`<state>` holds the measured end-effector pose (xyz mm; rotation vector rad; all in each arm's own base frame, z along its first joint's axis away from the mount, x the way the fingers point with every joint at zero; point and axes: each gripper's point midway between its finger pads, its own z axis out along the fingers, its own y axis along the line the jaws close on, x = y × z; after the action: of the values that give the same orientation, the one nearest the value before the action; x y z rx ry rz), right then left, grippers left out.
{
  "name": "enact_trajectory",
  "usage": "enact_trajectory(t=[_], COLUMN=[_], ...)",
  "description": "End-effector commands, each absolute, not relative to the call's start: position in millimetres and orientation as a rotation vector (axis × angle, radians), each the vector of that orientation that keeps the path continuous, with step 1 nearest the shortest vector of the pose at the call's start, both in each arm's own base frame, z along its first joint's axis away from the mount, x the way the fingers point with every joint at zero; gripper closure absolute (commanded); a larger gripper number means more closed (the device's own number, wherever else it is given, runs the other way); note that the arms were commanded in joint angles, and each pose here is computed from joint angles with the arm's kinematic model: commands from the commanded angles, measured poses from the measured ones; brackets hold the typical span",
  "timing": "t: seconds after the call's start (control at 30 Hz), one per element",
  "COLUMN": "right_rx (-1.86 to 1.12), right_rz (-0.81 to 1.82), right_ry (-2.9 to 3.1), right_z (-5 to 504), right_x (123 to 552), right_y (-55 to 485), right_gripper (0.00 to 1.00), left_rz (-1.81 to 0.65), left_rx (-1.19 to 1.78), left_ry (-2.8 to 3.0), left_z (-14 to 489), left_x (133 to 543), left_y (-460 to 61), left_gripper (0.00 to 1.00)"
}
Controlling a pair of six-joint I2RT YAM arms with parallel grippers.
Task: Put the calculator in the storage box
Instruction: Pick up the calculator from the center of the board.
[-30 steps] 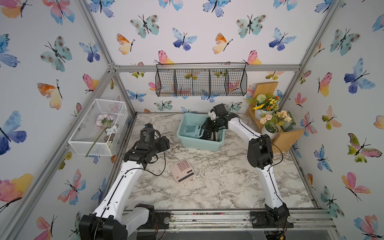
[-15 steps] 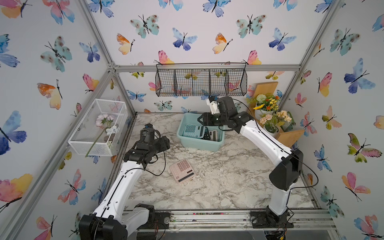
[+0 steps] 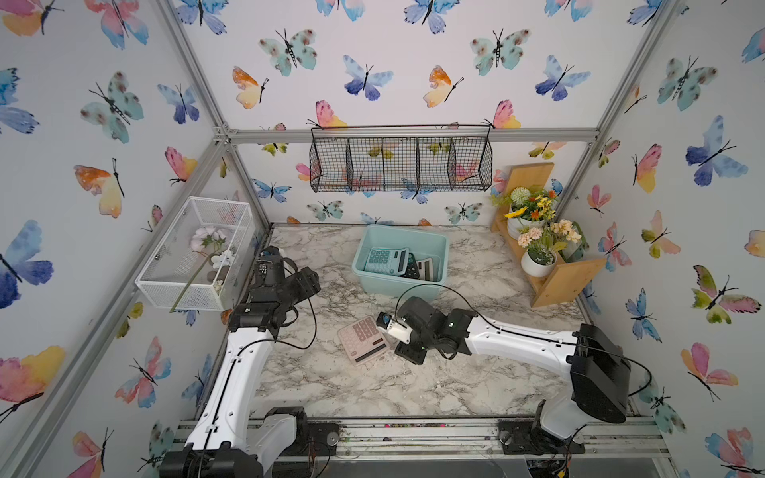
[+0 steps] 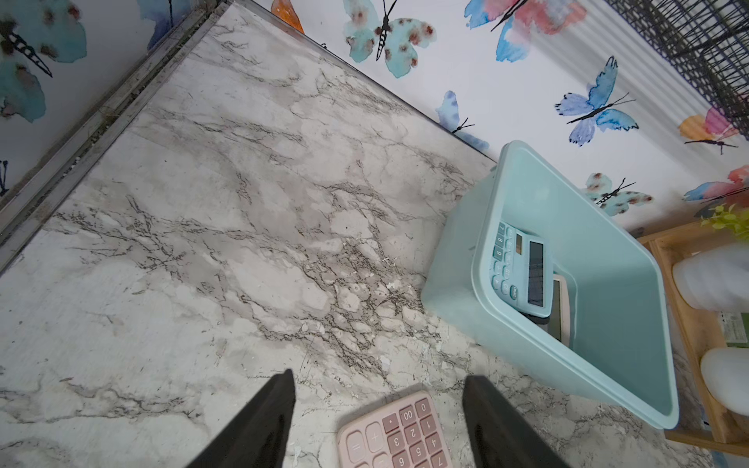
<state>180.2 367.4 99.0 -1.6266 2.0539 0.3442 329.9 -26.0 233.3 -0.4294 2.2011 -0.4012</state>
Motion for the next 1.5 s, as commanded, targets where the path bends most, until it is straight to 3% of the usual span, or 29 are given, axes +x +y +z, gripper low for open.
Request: enact_trajectory(t=[0.0,0.57,0.87,1.07,1.37,1.47], right_rx=[-1.696,-1.964,-1.993,-1.989,-1.895,-1.867], right_rz=[0.227,0.038,-0.011,-0.055,-0.166,-0.176], right_ry=[1.773,1.423,1.357,1.327,1.275,1.243], right_z=[110,64,48,41,56,79], right_x=[194,176,183,189,200,197], right_y=[396,437,452,455,441,433], right_gripper=[0.45,0.42,0.49,0.61,0.96,0.98], left_rz=[-0.481,-0.484,-0.487,-0.488,-0.483,-0.486], left_rx=[-0.400,-0.399,-0.398,-0.397,-0.400,-0.398], left_ry=[2.224,2.235,2.238,2.239,2.240,2.239], left_z=[225,216,215,215,214,215], left_x=[325,322,323,323,324,324], left_y=[-37,-36,-37,-37,-37,-37], left_gripper=[0.29,0.29,0.30,0.31,0.31,0.31])
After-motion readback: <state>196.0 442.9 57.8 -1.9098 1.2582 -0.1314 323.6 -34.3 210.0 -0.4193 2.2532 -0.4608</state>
